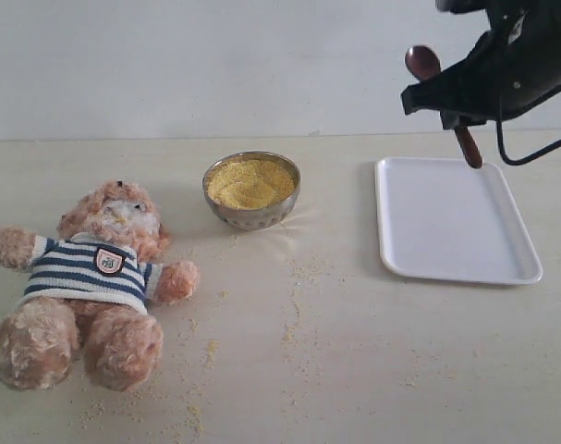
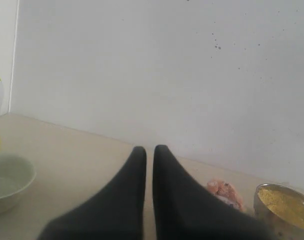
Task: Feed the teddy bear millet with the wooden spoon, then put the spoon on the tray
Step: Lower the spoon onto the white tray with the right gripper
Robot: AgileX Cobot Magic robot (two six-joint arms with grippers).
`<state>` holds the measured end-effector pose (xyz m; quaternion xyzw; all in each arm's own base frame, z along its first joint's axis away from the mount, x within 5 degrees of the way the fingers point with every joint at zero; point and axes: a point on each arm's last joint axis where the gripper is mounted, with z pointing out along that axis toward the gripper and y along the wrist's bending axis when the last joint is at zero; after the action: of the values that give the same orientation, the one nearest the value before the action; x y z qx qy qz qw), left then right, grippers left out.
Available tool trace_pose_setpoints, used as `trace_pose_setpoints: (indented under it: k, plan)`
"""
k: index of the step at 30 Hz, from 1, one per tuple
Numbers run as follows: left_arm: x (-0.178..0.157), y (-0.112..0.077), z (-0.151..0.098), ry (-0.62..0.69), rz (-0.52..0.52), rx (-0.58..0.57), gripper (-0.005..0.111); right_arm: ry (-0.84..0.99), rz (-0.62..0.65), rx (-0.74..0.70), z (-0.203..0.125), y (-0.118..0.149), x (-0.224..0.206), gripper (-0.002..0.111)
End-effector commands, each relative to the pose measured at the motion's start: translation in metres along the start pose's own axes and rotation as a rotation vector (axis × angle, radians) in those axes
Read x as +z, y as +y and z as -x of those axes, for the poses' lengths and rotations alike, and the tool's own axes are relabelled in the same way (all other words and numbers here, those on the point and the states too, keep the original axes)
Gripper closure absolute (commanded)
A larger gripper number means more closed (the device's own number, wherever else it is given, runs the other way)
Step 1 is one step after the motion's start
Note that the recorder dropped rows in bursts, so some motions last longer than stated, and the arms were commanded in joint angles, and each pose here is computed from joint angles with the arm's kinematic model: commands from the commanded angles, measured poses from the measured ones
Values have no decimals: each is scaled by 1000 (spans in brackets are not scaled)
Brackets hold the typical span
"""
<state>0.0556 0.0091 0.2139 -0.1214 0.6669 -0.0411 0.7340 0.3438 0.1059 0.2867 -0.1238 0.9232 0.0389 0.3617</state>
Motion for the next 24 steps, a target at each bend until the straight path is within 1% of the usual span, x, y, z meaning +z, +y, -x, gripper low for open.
trace_pose_setpoints:
  k: [1, 4, 7, 11, 12, 19, 24]
  plan:
    - [0, -1, -1, 3, -10, 1, 102, 106, -23, 6, -16, -8, 33, 109]
    - [0, -1, -1, 3, -13, 6, 102, 157, -43, 43, -24, -20, 50, 109]
    - [0, -1, -1, 3, -11, 6, 102, 222, -74, 75, -35, -39, 65, 109]
    - [0, -1, -1, 3, -13, 6, 102, 285, -87, 25, -45, -58, 75, 109]
    - [0, -1, -1, 4, -19, 6, 102, 296, -90, 37, -47, -61, 78, 109]
    - [0, -7, -2, 11, -86, 6, 102, 280, -90, 39, -51, -63, 95, 109]
    - [-1, -8, -2, 12, -90, 6, 102, 301, -84, 37, -63, -63, 119, 109]
